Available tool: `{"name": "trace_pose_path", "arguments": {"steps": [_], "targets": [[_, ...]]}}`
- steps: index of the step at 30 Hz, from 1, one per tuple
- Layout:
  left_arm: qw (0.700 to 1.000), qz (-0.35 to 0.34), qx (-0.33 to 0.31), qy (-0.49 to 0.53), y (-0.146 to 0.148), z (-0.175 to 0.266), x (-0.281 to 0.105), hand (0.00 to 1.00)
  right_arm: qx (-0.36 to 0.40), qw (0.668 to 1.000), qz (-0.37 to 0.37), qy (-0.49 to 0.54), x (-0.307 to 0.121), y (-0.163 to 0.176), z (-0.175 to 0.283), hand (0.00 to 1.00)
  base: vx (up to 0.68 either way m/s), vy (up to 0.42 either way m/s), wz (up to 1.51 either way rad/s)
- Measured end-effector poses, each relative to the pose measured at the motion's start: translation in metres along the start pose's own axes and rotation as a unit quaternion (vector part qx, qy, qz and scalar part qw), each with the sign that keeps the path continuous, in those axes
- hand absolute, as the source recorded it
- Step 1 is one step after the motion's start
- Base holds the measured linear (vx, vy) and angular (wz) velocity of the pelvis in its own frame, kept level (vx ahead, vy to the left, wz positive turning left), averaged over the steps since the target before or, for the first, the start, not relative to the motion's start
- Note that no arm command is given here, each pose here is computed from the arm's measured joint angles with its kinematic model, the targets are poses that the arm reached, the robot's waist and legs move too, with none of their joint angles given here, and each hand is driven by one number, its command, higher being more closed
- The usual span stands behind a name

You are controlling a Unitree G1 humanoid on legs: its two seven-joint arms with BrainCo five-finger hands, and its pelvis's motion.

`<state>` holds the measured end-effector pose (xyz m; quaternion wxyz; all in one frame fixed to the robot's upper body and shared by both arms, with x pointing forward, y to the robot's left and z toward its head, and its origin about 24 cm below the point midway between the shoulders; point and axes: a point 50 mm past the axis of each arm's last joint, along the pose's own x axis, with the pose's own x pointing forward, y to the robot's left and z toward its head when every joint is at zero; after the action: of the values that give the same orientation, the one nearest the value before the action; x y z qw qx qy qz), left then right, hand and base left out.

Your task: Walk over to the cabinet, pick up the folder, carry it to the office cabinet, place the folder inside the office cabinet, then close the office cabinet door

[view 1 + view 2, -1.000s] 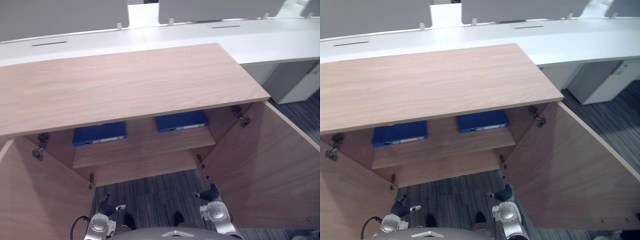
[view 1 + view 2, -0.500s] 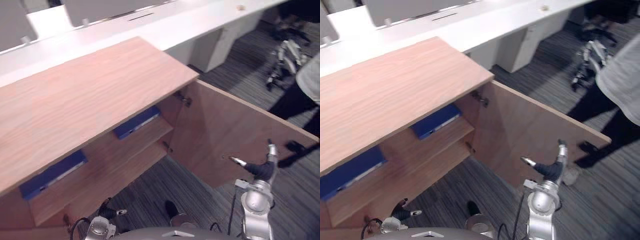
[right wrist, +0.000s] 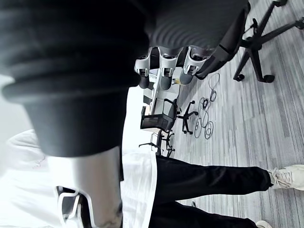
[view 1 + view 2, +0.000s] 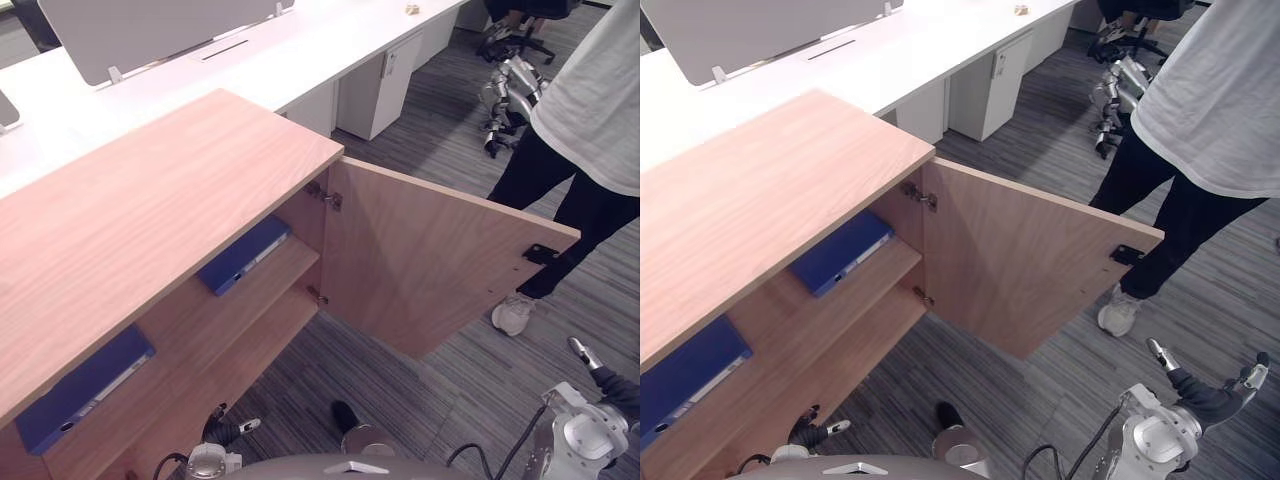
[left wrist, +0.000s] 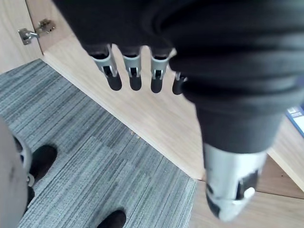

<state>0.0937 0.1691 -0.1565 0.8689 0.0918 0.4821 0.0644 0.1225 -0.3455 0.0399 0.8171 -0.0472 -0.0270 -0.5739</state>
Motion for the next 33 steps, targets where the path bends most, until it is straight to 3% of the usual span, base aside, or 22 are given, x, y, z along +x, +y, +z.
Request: {"name": "trace_pose_path", "arguments": {"steps": [10, 16, 33], "targets": [[0.998, -0.037, 0.055, -0.006, -0.002, -0.002, -0.001, 0.0, -0.025, 0.996, 0.089, -0.01, 0.061, 0.028, 0.01, 0.0, 0.04, -0.04, 0.22], [0.996, -0.042, 0.079, -0.008, 0.001, -0.003, 0.0, 0.0, -0.051, 0.989, 0.141, -0.008, 0.075, 0.053, 0.014, 0.0, 0.01, -0.055, 0.17], [0.994, -0.049, 0.096, -0.02, 0.0, 0.003, 0.001, 0.0, -0.043, 0.989, 0.136, -0.031, 0.072, 0.045, 0.025, 0.0, -0.08, -0.05, 0.15]]}}
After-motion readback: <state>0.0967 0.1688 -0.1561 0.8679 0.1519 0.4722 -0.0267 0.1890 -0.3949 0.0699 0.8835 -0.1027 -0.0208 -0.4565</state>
